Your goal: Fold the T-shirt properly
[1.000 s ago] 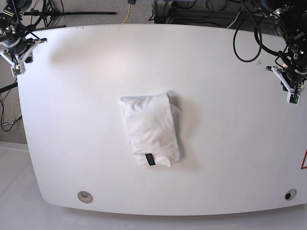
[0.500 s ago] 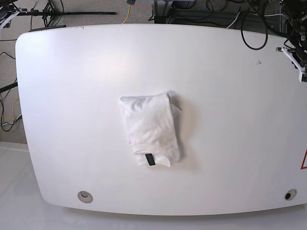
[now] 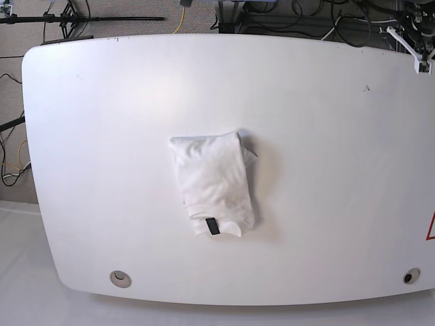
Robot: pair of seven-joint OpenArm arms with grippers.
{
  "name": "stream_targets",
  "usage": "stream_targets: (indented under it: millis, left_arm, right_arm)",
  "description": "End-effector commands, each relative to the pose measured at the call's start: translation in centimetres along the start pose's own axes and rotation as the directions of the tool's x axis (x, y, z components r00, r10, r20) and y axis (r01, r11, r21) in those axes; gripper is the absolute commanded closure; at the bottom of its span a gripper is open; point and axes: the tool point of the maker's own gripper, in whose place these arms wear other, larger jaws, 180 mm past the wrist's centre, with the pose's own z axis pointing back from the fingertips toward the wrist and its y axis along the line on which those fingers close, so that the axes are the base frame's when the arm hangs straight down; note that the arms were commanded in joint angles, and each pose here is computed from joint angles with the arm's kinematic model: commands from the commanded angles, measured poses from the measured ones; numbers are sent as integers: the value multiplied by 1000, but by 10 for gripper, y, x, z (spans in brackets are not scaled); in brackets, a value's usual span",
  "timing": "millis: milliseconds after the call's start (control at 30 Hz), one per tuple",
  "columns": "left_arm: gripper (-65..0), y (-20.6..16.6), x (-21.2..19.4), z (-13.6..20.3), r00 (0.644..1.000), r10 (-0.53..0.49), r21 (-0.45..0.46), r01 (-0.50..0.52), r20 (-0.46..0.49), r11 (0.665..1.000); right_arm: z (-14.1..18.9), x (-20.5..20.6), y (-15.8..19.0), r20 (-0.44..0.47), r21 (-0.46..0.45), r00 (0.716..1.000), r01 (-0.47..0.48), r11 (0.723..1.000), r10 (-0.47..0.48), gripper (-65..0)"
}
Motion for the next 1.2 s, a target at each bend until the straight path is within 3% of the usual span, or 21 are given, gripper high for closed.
stream_targets:
  millis: [0,300,600,867,1167]
  left_arm:
    - [0,-2,-15,6,1000,23,8,-23,-18,1000]
    - [0,-5,-66,17,989,102,22,-100,-108,995]
    - [0,-9,-96,20,977,186,40,-183,-109,982]
    - [0,-52,-148,-17,960,125,-66,-146,-252,987]
    - [0,-121,-185,-60,955,33,-228,-103,-294,968]
  right_arm:
    - [-5,-20,-7,-39,-39,999,12,999,-14,0]
    - [-47,-74,19,-171,-10,979,108,994,-108,0]
    - [-70,-95,46,-198,80,969,169,982,-150,0]
    - [-83,-110,74,-235,160,960,193,968,-152,0]
    - [-90,-119,114,-271,263,958,171,949,-97,0]
